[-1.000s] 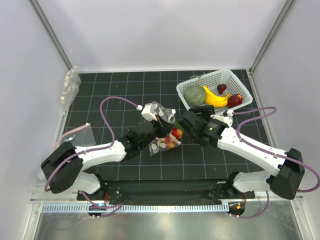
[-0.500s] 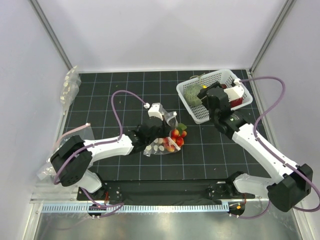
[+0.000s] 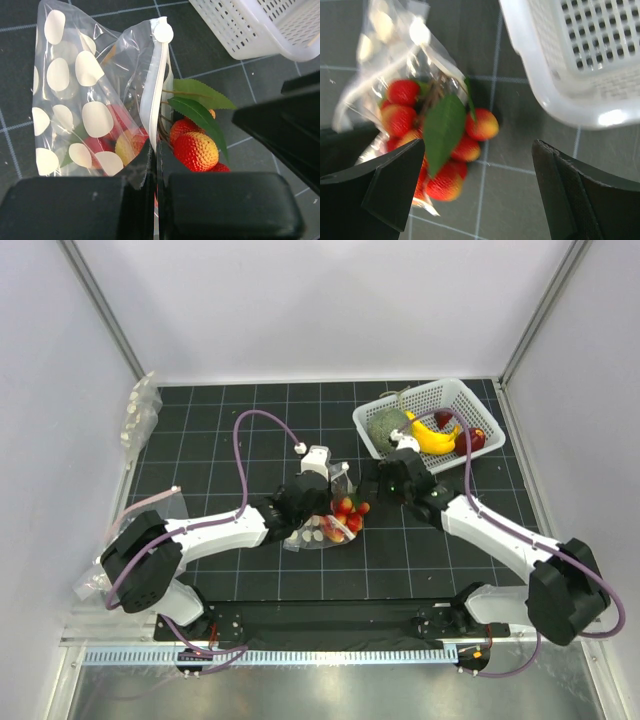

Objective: Place the food in the zip-top bag and seal the zipper
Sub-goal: Place the fake fruit in the zipper food storage bag.

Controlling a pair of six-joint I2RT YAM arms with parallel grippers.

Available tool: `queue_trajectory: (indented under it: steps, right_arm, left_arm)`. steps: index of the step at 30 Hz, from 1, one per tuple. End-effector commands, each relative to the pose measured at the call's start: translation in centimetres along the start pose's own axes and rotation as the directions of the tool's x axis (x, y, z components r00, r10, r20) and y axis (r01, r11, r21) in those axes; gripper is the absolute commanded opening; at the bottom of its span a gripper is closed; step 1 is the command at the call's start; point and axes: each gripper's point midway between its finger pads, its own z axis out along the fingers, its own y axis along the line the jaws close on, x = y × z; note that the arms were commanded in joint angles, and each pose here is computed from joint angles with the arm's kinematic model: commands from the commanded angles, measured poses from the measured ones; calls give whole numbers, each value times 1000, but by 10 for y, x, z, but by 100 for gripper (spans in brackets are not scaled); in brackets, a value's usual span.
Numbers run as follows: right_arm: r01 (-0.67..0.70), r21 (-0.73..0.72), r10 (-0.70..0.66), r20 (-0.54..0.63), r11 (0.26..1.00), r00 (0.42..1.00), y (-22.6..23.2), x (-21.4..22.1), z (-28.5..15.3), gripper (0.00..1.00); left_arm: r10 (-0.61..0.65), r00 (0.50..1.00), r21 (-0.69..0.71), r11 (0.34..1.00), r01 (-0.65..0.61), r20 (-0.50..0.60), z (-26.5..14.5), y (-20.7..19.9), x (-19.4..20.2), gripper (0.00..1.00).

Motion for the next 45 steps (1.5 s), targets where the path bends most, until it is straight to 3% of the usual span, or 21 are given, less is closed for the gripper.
queue_trajectory:
  steps: [1,3,10,26,34,45]
  right_arm:
    - [-17,-65,22,74,998,997,1,1,-7,95]
    - [-48,-76,51,46,996,998,-5,21,0,95]
    - [-69,-9,69,129,998,989,-19,9,-4,82]
    - [-24,-38,25,10,999,1000,-8,38,34,81]
    - [8,-105,-4,44,994,999,17,36,43,83]
    - [84,-17,-84,7,996,996,18,46,69,83]
  left_arm:
    - [80,996,-11,997,-80,40,3,2,-13,0]
    - [109,993,-24,994,-108,50,4,5,-15,0]
    - [134,990,-3,991,-134,40,6,2,-11,0]
    - [173,984,83,981,-176,47,0,-13,-15,0]
    - [226,973,100,968,-230,47,3,-20,-13,0]
    - [265,964,57,962,-265,9,12,-16,-1,0]
